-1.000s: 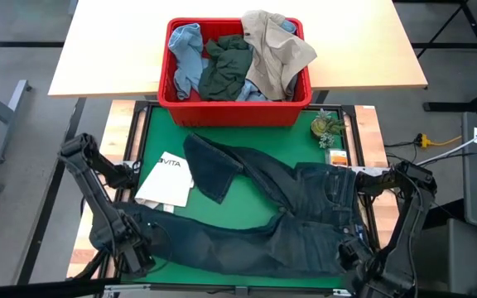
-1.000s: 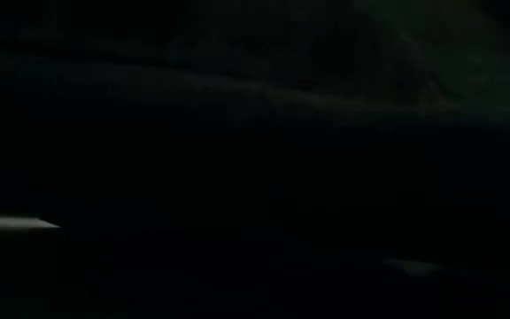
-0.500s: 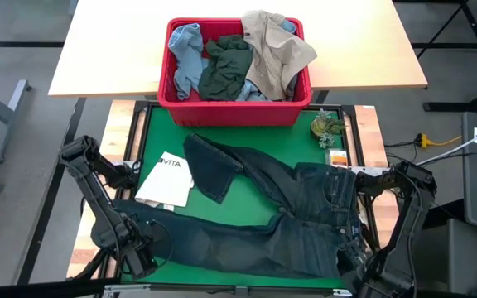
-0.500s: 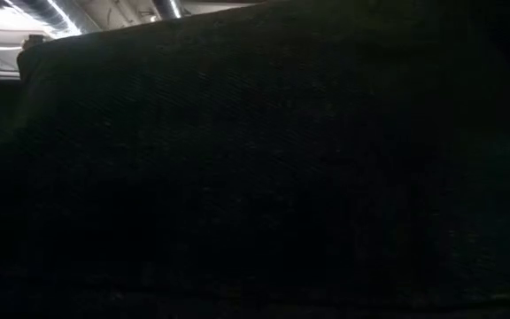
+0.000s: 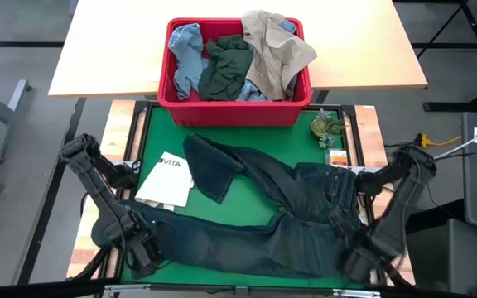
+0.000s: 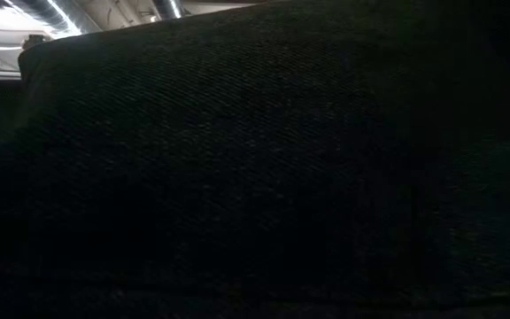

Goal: Fold laundry
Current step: Fold the dark blue pants

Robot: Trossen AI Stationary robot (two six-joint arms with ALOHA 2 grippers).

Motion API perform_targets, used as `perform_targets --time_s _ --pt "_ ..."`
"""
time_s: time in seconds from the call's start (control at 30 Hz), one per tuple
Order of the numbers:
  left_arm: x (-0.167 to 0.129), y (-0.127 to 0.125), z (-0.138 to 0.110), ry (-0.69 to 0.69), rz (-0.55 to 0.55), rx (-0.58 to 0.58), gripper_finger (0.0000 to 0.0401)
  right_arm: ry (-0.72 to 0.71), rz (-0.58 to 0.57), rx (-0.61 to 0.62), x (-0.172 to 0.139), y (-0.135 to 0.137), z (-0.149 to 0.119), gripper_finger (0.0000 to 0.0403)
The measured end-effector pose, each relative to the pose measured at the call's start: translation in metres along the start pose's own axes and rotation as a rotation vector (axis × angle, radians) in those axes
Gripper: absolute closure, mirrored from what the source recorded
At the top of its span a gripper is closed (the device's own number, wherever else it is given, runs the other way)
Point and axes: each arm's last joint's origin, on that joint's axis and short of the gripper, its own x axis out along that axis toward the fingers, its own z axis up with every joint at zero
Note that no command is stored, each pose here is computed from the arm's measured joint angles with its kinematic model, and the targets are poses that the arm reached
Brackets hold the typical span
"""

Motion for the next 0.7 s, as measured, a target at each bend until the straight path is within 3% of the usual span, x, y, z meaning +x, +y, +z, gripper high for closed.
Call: perform_targets --time_s 0.2,0.4,0.57,0.7 --pt "-0.027 0.002 0.027 -0.184 -0.026 0.096 0.0315 0.172 0.089 -0.014 0.035 -0.033 -0.009 0.0239" --pt "-0.034 0.015 0.079 -0.534 0.104 0.346 0.0320 0.159 0.125 -0.093 0.054 -0.057 -0.009 0.0239" --pt "-0.021 0.040 0.136 -0.595 -0.020 0.495 0.0320 0.016 0.188 -0.185 0.067 -0.072 0.006 0.0239" --pt "-0.017 0.065 0.169 -0.666 -0.117 0.574 0.0320 0.004 0.191 -0.186 0.074 -0.085 0.007 0.0239"
